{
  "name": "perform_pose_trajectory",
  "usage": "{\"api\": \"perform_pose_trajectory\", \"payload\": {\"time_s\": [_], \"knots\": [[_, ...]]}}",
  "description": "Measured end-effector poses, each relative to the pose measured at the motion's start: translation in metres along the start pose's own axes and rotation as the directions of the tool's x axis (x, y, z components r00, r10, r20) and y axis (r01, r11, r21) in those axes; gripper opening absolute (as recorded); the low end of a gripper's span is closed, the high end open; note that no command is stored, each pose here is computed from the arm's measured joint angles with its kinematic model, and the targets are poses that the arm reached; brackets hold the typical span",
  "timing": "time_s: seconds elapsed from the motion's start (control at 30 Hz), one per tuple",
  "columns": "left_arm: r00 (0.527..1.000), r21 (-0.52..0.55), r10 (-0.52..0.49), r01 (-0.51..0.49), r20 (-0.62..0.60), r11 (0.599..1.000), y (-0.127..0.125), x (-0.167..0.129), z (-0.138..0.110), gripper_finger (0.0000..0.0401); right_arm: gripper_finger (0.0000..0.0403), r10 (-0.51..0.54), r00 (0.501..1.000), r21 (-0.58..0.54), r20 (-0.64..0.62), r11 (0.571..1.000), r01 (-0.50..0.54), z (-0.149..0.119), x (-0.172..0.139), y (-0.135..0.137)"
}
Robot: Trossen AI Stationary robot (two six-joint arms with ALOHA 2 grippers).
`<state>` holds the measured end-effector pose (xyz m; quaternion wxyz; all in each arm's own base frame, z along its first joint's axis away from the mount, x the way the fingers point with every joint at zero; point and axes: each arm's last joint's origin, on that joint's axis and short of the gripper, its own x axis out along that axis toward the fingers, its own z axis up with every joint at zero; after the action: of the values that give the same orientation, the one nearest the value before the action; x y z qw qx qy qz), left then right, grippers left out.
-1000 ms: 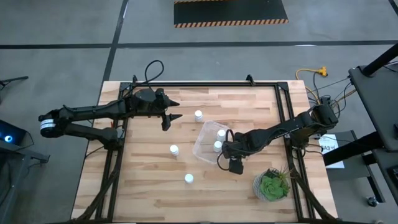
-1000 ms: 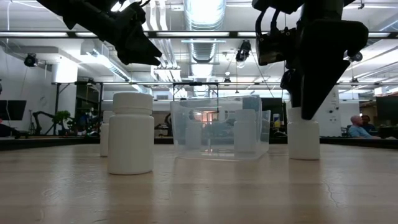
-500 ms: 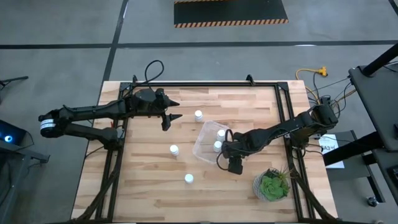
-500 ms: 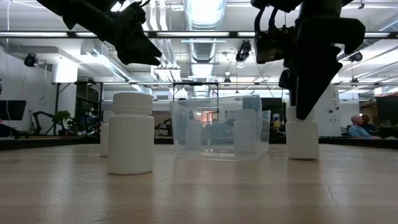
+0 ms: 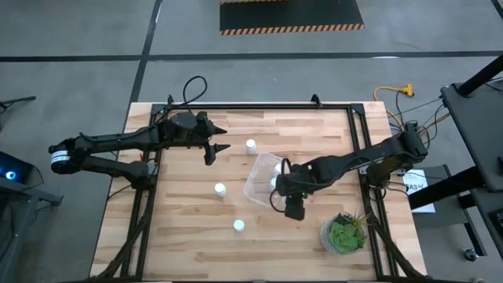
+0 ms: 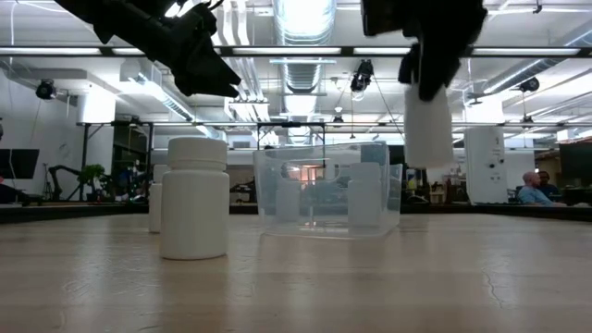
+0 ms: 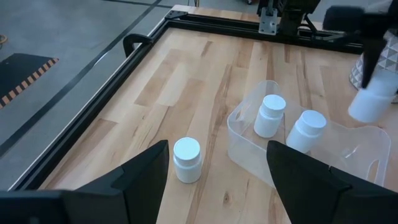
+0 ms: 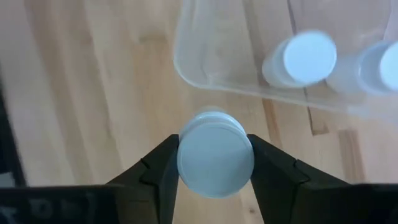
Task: Pick and place pill bottles into a basket
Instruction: Put the medicine bottle into the transparent bin
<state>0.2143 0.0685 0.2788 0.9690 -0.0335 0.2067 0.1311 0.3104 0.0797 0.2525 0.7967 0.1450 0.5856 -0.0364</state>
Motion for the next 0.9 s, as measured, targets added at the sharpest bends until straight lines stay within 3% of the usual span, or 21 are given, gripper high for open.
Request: {"api": "perform_pose_trajectory", "payload": {"time_s": [0.17,0.4,0.9], "knots": [[1.0,0.0,0.0,0.0,0.0,1.0,0.0,0.0,0.0,0.0254,0.0149,0.035,0.998,-0.054,0.061,0.998,-0.032,0.012,-0.018,0.007],[1.0,0.0,0.0,0.0,0.0,1.0,0.0,0.0,0.0,0.0254,0.0148,0.045,0.993,-0.048,0.108,0.998,-0.04,0.022,-0.029,0.006],[1.0,0.0,0.015,-0.015,0.0,1.0,0.0,0.0,0.0,0.0254,0.0148,0.021,0.982,-0.034,0.187,0.999,-0.015,0.045,-0.031,-0.028]]}}
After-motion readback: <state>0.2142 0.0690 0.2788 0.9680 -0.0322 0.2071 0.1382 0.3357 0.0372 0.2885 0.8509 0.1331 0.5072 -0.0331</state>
